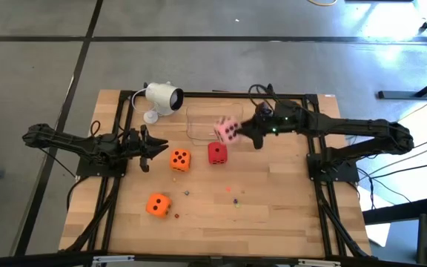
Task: Pick & Place Dice
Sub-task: Put the large pink die into the transparent bin, then put the large red die into the transparent bin
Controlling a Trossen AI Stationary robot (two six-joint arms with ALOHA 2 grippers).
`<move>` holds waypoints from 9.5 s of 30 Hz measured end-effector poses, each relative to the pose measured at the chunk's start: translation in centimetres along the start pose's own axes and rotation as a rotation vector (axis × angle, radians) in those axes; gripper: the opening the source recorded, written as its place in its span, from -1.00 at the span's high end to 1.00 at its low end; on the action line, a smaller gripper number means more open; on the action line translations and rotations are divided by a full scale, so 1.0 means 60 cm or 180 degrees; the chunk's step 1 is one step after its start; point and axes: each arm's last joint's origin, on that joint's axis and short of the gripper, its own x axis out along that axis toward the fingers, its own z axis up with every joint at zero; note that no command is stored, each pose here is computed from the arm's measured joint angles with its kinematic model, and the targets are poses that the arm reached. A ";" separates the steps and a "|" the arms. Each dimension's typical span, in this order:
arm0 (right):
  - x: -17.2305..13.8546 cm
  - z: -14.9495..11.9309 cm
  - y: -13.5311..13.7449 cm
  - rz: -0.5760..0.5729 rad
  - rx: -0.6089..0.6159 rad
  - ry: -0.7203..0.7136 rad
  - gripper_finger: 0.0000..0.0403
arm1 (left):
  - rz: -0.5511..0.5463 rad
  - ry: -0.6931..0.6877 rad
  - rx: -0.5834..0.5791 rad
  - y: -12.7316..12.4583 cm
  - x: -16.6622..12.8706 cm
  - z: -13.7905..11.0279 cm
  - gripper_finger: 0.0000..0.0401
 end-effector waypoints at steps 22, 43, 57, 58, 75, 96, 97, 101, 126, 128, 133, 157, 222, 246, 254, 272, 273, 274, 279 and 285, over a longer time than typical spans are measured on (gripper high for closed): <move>0.124 -0.065 -0.095 -0.1252 -0.1117 0.0545 0.30 | -0.0013 0.0005 -0.0017 0.000 0.000 0.000 0.56; 0.118 -0.072 -0.114 -0.1598 -0.1175 0.0763 0.11 | -0.0012 0.0007 -0.0024 0.000 0.000 0.000 0.56; 0.118 -0.074 -0.114 -0.1589 -0.1002 0.0753 0.10 | -0.0012 0.0007 -0.0024 0.000 0.000 0.000 0.56; 0.118 -0.074 -0.114 -0.1589 -0.1001 0.0754 0.10 | -0.0013 0.0007 -0.0025 0.000 0.000 0.000 0.56; 0.119 -0.074 -0.113 -0.1540 -0.0796 0.0711 0.10 | -0.0014 0.0007 -0.0027 0.000 0.000 0.000 0.56; 0.130 -0.022 -0.040 -0.1165 -0.1114 0.0389 0.10 | -0.0015 0.0007 -0.0026 0.000 0.000 0.000 0.56; 0.130 -0.018 -0.034 -0.1133 -0.1131 0.0362 0.10 | -0.0016 0.0008 -0.0027 0.000 0.000 0.000 0.56; 0.131 -0.007 -0.008 -0.0883 -0.1152 0.0311 0.10 | -0.0017 0.0008 -0.0027 0.000 0.000 0.000 0.56; 0.126 -0.055 0.072 0.0143 -0.0934 0.0905 0.10 | -0.0032 -0.0107 0.0075 -0.012 0.012 0.028 0.56; 0.125 -0.060 0.077 0.0156 -0.0945 0.0957 0.10 | 0.0030 -0.0120 0.0052 -0.015 0.017 0.037 0.56; 0.120 -0.076 0.085 -0.0167 -0.1073 0.1061 0.10 | 0.0236 -0.0121 -0.0086 -0.024 0.034 0.057 0.56; 0.092 -0.160 0.073 -0.1439 -0.1498 0.1408 0.10 | 0.0267 0.0606 0.0201 -0.064 0.160 0.116 0.56; -0.007 -0.017 0.042 -0.0455 0.1195 0.0565 0.10 | 0.0423 0.1551 -0.3126 -0.002 0.239 0.035 0.99; 0.065 -0.045 0.002 -0.0349 0.1931 0.1190 0.10 | 0.1067 0.1800 -0.3151 0.015 0.271 -0.044 0.99; 0.065 -0.044 0.003 -0.0287 0.1749 0.1179 0.10 | 0.0757 0.1565 -0.3295 0.017 0.286 -0.004 0.99; 0.066 -0.042 0.004 -0.0151 0.1419 0.1171 0.10 | 0.0450 0.1428 -0.2665 -0.043 0.329 0.039 0.99; 0.066 -0.042 0.004 -0.0150 0.1418 0.1170 0.10 | 0.0388 0.1409 -0.2647 -0.045 0.333 0.035 0.99; 0.066 -0.041 0.004 -0.0144 0.1414 0.1162 0.10 | 0.0320 0.1386 -0.2643 -0.047 0.338 0.031 0.99; 0.066 -0.041 0.004 -0.0134 0.1384 0.1165 0.10 | 0.0109 0.1415 -0.2675 -0.049 0.359 0.005 0.99; 0.065 -0.045 0.004 -0.0089 0.1226 0.1267 0.10 | 0.0116 0.1540 -0.2463 -0.044 0.369 -0.022 0.99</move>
